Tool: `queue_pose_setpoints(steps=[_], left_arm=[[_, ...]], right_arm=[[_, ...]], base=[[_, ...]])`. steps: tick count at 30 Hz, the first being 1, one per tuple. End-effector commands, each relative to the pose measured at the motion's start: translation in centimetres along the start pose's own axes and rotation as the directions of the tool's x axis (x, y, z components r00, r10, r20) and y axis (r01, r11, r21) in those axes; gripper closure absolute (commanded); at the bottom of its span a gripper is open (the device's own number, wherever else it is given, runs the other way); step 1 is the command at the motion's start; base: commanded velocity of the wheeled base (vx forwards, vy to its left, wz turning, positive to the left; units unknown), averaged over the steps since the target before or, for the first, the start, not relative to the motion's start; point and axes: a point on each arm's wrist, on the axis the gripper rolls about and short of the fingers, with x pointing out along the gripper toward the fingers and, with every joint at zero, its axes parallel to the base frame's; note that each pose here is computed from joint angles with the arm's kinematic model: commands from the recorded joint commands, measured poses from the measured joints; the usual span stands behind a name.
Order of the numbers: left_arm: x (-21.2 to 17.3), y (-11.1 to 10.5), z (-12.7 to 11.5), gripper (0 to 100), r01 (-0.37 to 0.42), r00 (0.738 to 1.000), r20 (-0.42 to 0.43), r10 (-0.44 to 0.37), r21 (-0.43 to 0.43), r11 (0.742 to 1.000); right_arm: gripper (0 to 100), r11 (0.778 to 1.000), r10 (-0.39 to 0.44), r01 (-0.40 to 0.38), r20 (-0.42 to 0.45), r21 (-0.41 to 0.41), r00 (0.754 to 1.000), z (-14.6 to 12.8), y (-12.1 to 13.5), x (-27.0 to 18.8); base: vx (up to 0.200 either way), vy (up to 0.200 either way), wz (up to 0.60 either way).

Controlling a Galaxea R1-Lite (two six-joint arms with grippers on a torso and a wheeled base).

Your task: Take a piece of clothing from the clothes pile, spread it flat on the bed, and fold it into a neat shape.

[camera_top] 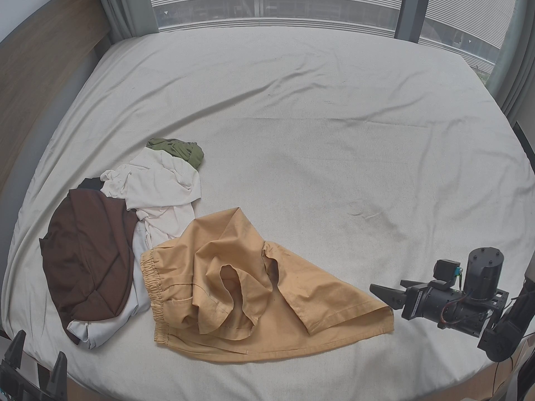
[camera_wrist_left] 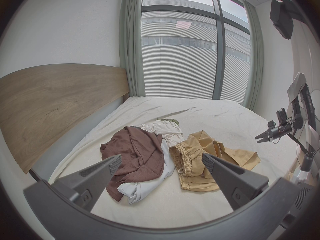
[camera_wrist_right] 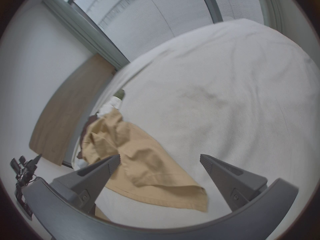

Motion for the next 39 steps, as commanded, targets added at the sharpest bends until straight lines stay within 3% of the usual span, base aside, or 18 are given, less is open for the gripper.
queue_pose_setpoints(steps=[1,4,16,17,19,21,25,26,29,31,34,36,39], left_arm=[[0.0,0.0,-0.5,0,0.002,1.0,-0.001,-0.002,0.0,1.0],[0.0,0.0,-0.5,0,0.002,1.0,-0.002,-0.002,0.002,1.0],[0.0,0.0,-0.5,0,0.002,1.0,0.004,-0.002,0.005,1.0],[-0.1,0.0,0.1,0,0.004,0.999,0.039,-0.004,-0.005,1.0],[-0.8,0.0,3.9,0,0.018,0.987,0.158,-0.017,-0.005,1.0],[-0.5,0.0,6.4,0,0.048,0.986,0.16,-0.046,-0.012,0.999],[0.2,0.0,6.3,0,0.096,0.99,0.103,-0.092,-0.037,0.995],[0.9,-0.1,5.8,0,0.162,0.986,0.04,-0.16,-0.056,0.985],[1.8,-0.3,6.7,0,0.255,0.965,-0.012,-0.261,-0.182,0.95],[3.3,-0.6,8.5,0,0.27,0.951,-0.06,-0.304,-0.323,0.907],[5.3,-1.0,10.0,0,0.276,0.935,-0.087,-0.343,-0.428,0.861],[7.4,-1.3,10.2,0,0.274,0.927,-0.109,-0.36,-0.458,0.846],[9.6,-1.6,9.4,0,0.265,0.921,-0.137,-0.365,-0.466,0.844]], right_arm=[[0,0.979,0.196,-0.193,0.037,-0.059,0.98,0.7,2.9,-0.8],[0,0.958,0.28,-0.278,0.013,-0.077,0.96,0.3,4.9,0.0],[0,0.891,0.45,-0.451,-0.021,-0.044,0.893,-0.2,10.3,3.5],[0,0.885,0.461,-0.463,-0.039,-0.044,0.886,-0.5,10.8,3.8],[0,0.879,0.472,-0.475,-0.061,-0.04,0.879,-1.0,11.4,4.1],[0,0.873,0.484,-0.487,-0.071,-0.037,0.872,-1.3,11.9,4.4],[0,0.87,0.487,-0.492,-0.094,-0.035,0.868,-2.0,12.2,5.0],[0,0.869,0.488,-0.493,-0.1,-0.033,0.867,-2.2,12.4,5.3],[0,0.871,0.485,-0.491,-0.119,-0.029,0.866,-2.8,12.3,5.9],[0,0.871,0.485,-0.491,-0.128,-0.022,0.865,-3.0,12.3,6.4],[0,0.861,0.504,-0.508,-0.14,0.004,0.852,-3.2,12.6,6.7],[0,0.855,0.515,-0.518,-0.133,0.015,0.847,-3.1,13.0,6.9],[0,0.857,0.513,-0.515,-0.132,0.016,0.848,-3.2,13.0,7.1]], base=[[0.0,0.0,0.0],[0.0,0.0,0.0],[0.0,0.0,0.0],[0.0,0.0,0.0],[0.0,0.0,0.0],[0.0,0.0,0.0],[0.0,0.0,0.0],[0.0,0.0,0.0],[0.0,0.0,0.0],[0.0,0.0,0.0],[0.0,0.0,0.0],[0.0,0.0,0.0],[0.0,0.0,0.0]])
